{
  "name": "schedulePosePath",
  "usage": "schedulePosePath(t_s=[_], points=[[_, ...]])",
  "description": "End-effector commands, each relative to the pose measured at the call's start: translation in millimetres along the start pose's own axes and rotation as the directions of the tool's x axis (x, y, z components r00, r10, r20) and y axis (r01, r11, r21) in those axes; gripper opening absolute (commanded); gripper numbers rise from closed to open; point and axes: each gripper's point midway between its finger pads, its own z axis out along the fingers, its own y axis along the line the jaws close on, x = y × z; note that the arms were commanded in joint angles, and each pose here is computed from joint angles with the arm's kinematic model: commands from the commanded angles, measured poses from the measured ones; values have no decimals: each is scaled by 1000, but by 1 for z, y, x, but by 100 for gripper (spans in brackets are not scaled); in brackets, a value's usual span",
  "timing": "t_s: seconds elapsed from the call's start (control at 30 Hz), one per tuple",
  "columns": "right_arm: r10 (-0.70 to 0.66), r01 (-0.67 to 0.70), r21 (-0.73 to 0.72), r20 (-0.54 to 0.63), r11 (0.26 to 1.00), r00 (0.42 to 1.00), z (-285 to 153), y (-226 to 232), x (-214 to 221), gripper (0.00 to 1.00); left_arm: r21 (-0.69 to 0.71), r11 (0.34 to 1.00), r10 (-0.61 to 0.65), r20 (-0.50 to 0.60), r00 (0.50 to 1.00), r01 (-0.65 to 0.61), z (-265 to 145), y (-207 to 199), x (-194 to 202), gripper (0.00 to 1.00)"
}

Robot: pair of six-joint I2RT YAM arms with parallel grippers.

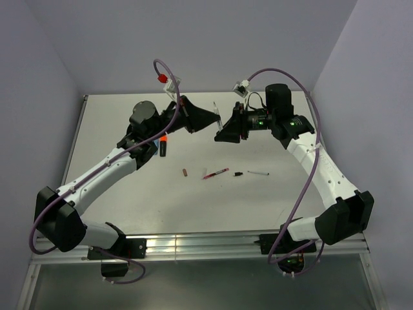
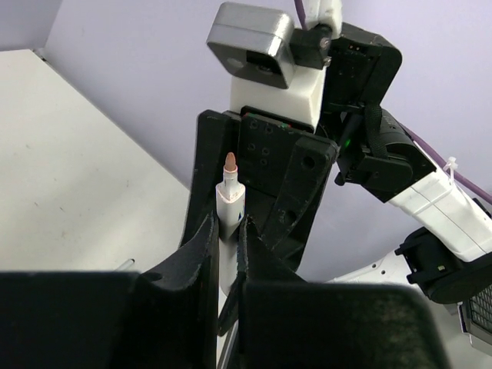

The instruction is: Insert the pens into the pen caps

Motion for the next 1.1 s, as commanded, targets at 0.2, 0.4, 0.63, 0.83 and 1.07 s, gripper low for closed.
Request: schedulePosePath(t_s=[0.2,0.4,0.63,0.83,1.07], points=[[-21,25,-121,35,992,999,0,24,-12,34,48,999,0,23,1000,-1,3,-9,-4,0],[-14,18,-119,37,993,999,1,23,-12,5,47,999,-14,14,1000,13,3,-7,0,0],[-7,11,-99,37,995,999,1,18,-8,0,28,999,47,-34,998,-47,2,-5,0,58],[0,-1,34,52,999,999,-9,-11,14,0,-172,938,296,-54,954,-301,-37,26,-38,77],[-8,-23,330,93,944,996,-54,-64,32,0,-474,762,269,-390,881,-442,-97,107,0,60]])
